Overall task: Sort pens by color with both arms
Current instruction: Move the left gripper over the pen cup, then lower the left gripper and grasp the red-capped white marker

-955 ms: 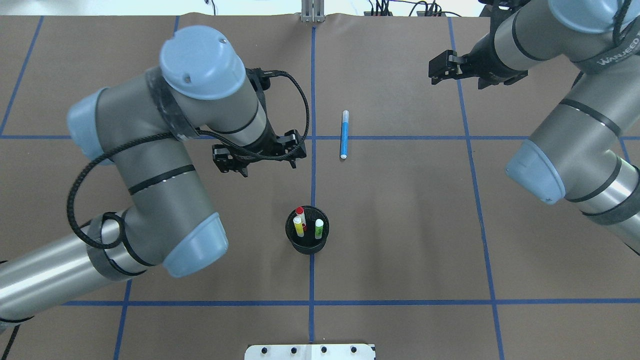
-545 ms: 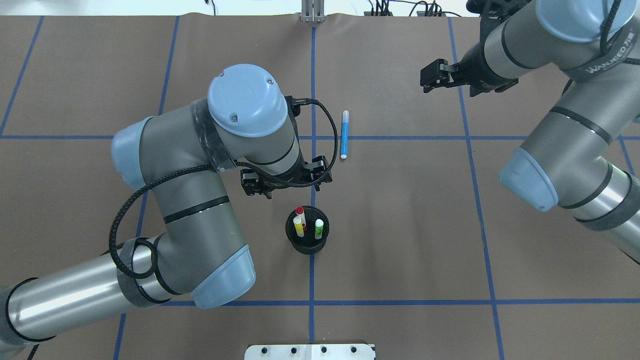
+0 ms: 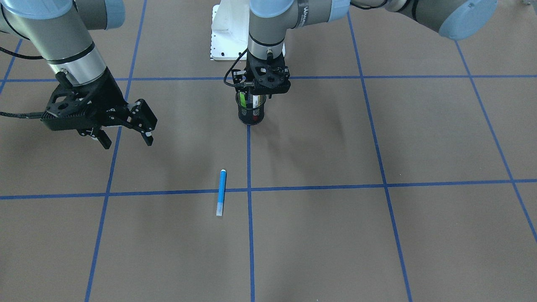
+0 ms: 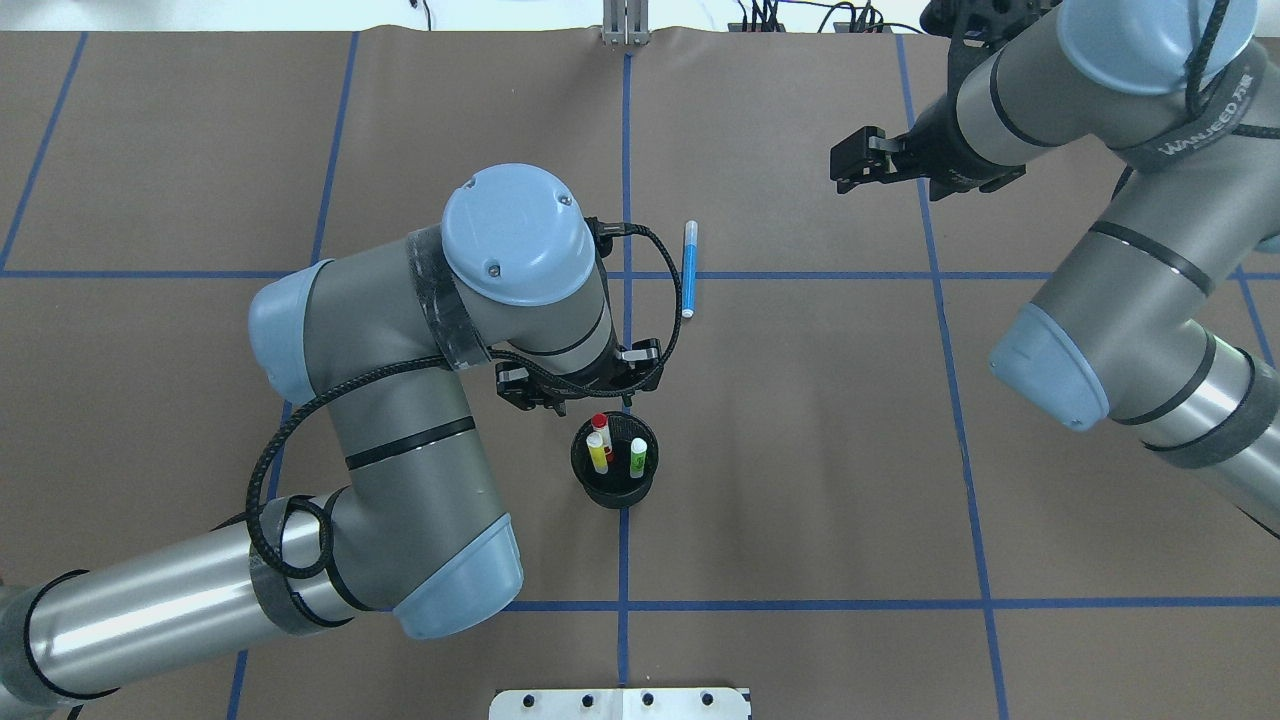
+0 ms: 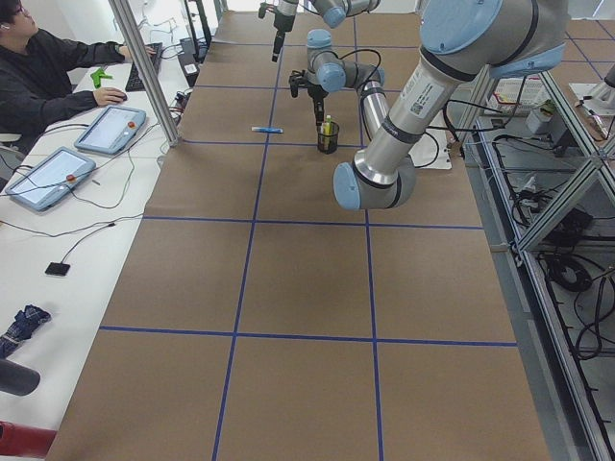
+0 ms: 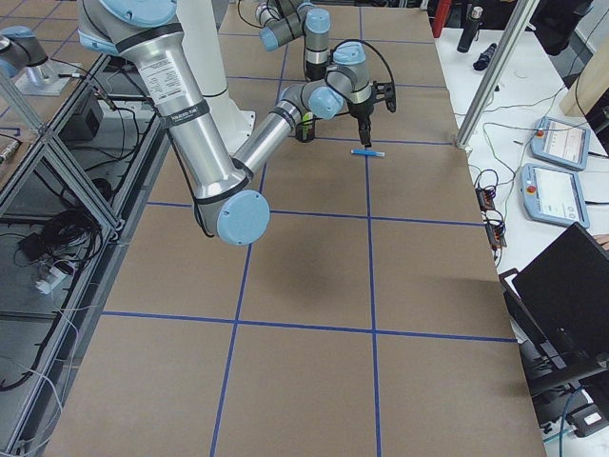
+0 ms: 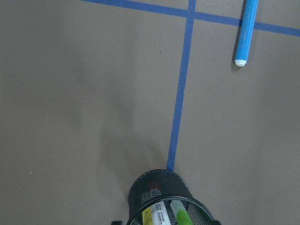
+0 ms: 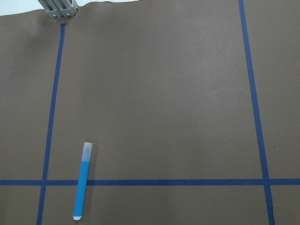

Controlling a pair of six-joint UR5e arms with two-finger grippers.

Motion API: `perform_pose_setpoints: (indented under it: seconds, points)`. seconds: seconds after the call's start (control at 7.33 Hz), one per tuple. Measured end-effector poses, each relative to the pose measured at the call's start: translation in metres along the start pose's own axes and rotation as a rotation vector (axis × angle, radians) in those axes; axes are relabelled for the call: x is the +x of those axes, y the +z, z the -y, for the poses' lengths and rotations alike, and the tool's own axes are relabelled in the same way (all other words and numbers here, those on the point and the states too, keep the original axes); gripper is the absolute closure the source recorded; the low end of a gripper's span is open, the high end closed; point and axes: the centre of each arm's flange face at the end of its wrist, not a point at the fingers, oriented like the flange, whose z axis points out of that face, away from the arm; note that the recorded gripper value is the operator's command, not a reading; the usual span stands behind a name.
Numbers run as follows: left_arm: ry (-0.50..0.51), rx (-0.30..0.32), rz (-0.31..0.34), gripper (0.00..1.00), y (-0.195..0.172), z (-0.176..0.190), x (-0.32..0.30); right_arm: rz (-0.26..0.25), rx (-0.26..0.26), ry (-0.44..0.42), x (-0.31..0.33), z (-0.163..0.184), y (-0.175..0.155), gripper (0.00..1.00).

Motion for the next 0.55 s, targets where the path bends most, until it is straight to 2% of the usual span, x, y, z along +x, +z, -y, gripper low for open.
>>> perform_pose_setpoints:
  seconds: [0.14, 0.55]
  points:
    - [0.000, -0.002, 0.003, 0.41, 0.0025, -0.0004, 0.0006, 0.000, -0.001, -0.001, -0.0003, -0.0004, 0.0003, 0.00]
    - [0.002, -0.006, 0.001, 0.46, 0.0030, -0.0029, 0.0024, -0.001, -0.001, -0.001, 0.0000, -0.0001, 0.0009, 0.00]
